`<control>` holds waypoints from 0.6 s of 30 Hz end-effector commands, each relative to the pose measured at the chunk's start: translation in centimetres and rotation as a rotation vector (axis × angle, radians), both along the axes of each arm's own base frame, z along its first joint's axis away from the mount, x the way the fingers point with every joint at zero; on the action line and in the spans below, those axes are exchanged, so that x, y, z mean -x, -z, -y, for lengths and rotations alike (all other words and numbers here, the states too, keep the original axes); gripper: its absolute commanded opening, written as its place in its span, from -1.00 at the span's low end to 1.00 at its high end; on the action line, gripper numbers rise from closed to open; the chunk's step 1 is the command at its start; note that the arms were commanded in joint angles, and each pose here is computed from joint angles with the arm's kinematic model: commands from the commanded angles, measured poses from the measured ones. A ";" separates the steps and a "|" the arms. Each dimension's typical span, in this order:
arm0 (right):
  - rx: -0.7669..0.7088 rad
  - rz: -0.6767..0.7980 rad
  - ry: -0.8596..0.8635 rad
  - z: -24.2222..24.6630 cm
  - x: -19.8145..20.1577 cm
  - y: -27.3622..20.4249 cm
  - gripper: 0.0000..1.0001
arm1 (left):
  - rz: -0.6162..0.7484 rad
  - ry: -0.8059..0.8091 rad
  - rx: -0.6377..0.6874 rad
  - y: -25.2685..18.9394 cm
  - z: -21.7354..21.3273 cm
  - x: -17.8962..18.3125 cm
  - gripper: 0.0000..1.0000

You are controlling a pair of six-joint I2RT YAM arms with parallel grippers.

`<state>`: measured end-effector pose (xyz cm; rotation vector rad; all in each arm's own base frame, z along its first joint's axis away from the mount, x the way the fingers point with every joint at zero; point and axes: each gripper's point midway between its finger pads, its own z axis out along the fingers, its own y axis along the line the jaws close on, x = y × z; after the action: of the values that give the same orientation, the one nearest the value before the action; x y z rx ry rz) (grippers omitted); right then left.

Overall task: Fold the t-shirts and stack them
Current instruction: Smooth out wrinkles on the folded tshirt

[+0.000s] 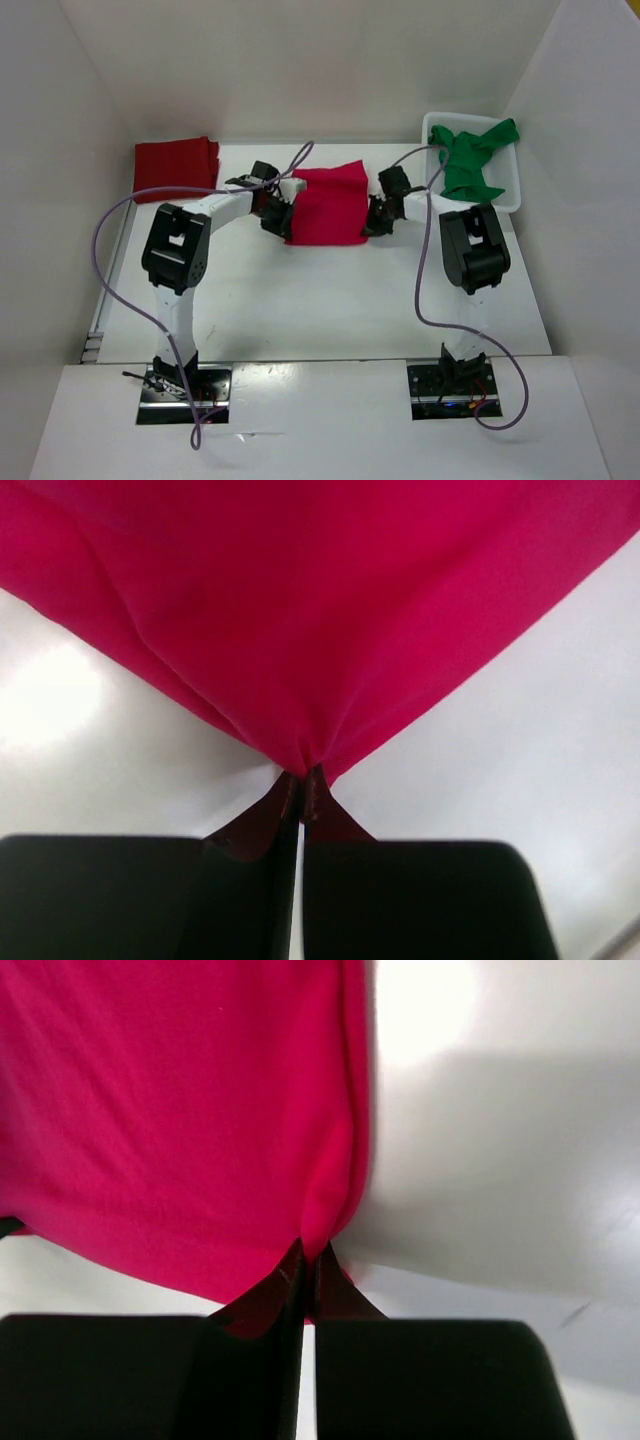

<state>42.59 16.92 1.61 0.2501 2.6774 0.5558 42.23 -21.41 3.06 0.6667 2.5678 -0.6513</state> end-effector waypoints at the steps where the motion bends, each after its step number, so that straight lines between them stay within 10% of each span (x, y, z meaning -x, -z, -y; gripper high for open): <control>1: 0.046 -0.137 -0.021 -0.8 6.9 1.7 -1.00 | -0.057 0.078 -0.039 -1.1 -1.7 5.1 -1.00; 7: 0.027 -0.180 -0.024 -4.2 15.7 0.0 -0.52 | -0.156 0.094 -0.058 -1.9 -3.8 12.1 -0.87; 11: 0.026 -0.179 -0.030 -5.7 19.5 -1.5 -0.02 | -0.190 0.128 -0.062 -3.0 -4.1 16.2 -0.29; 13: 0.037 -0.171 -0.027 -5.4 20.9 -2.8 0.12 | -0.130 0.132 -0.064 -5.0 -4.5 16.6 0.04; 18: 0.052 -0.024 0.017 -4.4 19.4 -9.2 0.17 | 0.081 0.171 -0.050 -11.9 -5.1 14.9 0.13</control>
<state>21.64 22.36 6.62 0.2019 2.8217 0.5307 26.31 -16.64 10.54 0.8619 2.6272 -0.6345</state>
